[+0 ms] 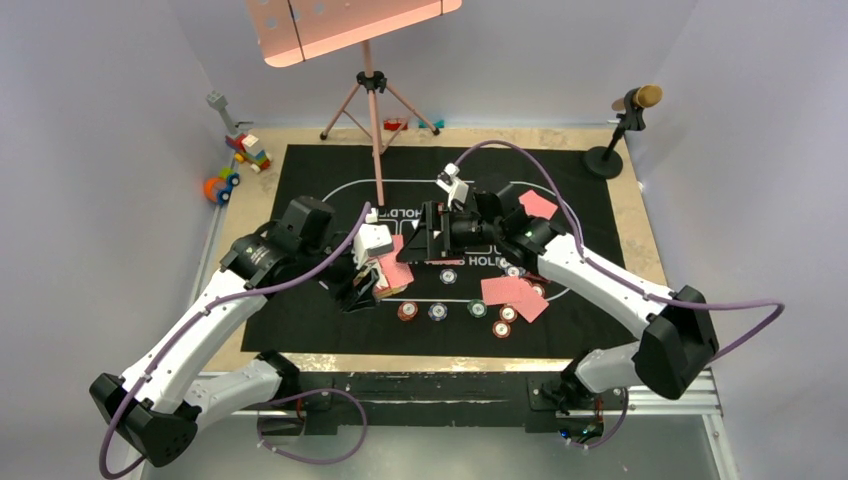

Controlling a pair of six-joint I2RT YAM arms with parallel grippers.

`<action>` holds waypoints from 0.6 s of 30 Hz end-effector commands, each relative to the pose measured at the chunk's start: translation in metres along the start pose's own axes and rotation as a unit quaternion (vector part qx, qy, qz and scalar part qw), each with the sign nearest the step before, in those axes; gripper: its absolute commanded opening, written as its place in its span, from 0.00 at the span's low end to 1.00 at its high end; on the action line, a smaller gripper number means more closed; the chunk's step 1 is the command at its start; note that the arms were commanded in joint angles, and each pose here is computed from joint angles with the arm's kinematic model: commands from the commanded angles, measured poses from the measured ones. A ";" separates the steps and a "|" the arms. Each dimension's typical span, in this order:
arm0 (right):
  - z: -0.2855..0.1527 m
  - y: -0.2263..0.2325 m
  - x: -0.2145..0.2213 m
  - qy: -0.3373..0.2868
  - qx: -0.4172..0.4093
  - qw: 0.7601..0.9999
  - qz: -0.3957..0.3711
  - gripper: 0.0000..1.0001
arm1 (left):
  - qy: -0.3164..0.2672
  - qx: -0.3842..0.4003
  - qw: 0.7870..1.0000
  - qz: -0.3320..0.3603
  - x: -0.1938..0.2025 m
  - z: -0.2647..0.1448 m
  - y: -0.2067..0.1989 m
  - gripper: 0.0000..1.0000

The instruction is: Distribute texas hold em gaming equipment

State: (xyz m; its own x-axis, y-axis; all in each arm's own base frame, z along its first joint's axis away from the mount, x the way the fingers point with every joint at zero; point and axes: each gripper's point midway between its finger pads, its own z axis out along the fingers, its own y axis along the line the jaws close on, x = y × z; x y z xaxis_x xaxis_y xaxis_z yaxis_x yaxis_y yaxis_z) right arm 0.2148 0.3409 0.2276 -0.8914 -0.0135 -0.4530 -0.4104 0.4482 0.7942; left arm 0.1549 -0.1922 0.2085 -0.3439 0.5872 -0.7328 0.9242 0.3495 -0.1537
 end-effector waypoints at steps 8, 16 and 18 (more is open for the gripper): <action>0.013 0.055 0.014 0.033 -0.096 0.995 -0.012 0.96 | -0.045 -0.007 0.999 0.016 -0.029 -0.007 0.003 0.28; 0.039 0.067 0.025 0.068 -0.067 0.995 -0.038 0.97 | -0.048 -0.009 0.999 0.014 -0.035 -0.006 0.006 0.28; 0.042 0.067 0.024 0.068 -0.067 0.995 -0.034 0.97 | -0.049 -0.009 0.999 0.014 -0.036 -0.006 0.006 0.28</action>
State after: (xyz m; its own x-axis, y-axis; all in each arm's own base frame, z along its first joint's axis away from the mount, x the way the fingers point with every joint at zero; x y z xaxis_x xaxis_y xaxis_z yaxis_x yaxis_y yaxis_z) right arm 0.1715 0.4003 0.2285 -0.9013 -0.1728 -0.3971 -0.4331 0.3533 0.8292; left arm 0.1608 -0.1963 0.2106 -0.3459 0.5787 -0.7385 0.9223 0.3545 -0.1541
